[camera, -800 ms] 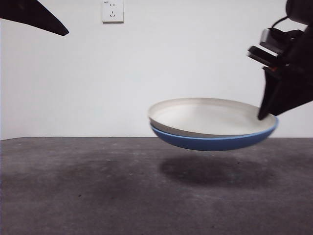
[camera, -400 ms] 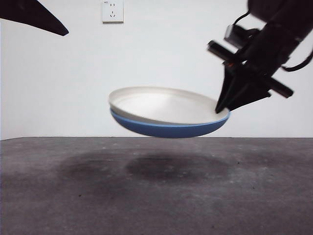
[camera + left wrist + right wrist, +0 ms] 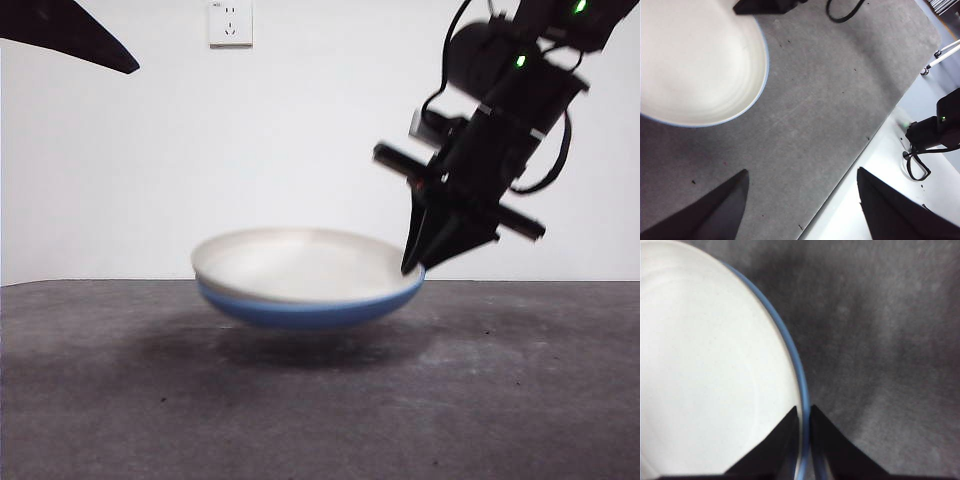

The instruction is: Pick up the white plate, put it on the blue plate, put it on desk

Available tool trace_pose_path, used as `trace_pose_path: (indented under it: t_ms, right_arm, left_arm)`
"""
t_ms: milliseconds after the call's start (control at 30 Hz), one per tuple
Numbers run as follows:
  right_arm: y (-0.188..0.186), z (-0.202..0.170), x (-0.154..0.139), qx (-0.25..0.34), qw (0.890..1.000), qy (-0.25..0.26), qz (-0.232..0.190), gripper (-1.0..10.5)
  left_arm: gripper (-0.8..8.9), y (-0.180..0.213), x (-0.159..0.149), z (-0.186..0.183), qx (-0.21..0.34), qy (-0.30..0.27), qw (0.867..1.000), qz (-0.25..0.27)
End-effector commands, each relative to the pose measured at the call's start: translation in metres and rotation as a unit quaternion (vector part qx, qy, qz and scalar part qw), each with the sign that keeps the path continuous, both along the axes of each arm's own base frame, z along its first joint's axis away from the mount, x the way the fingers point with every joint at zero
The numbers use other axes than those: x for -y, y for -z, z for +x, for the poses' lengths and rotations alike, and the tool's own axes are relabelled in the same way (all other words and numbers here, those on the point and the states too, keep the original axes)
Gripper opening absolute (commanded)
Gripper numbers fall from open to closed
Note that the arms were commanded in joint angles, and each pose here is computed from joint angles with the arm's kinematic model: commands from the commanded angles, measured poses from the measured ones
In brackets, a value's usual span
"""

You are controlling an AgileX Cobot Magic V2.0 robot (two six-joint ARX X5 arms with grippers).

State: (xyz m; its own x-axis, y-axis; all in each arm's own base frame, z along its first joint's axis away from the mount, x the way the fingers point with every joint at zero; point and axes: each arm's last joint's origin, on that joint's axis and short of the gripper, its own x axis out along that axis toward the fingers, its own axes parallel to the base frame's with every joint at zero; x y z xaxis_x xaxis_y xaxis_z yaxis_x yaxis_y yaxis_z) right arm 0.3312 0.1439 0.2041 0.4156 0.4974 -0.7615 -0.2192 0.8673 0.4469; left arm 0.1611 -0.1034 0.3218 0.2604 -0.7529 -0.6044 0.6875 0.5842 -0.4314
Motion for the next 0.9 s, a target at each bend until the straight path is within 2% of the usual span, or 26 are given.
trace_pose_path:
  t_ms: [33,433,500,567,600,900]
  right_arm:
    - [0.008,0.009,-0.005,-0.01,1.0,0.009,0.005,0.1]
    - [0.032,0.012,-0.007,-0.049,0.999,0.009,-0.011,0.1]
    - [0.033,0.01,-0.006,-0.058,0.998,0.012,-0.017,0.8]
    - [0.033,0.01,-0.006,-0.058,0.998,0.016,-0.023,2.1]
    - [0.034,0.01,-0.006,-0.059,0.998,0.017,-0.025,2.4]
    - [0.02,0.005,-0.002,-0.053,0.998,0.016,-0.026,2.8]
  left_arm:
    - [3.43,-0.003,0.002,0.001,0.01,0.008,1.0,-0.002]
    - [3.43,-0.003,0.002,0.001,0.01,0.008,1.0,-0.001]
    - [3.43,-0.003,0.002,0.001,0.01,0.008,1.0,-0.001]
    - [3.43,-0.003,0.002,0.001,0.01,0.008,1.0,-0.002]
    - [3.43,-0.003,0.002,0.001,0.01,0.008,1.0,-0.002]
    - [3.43,-0.003,0.002,0.001,0.01,0.008,1.0,-0.002]
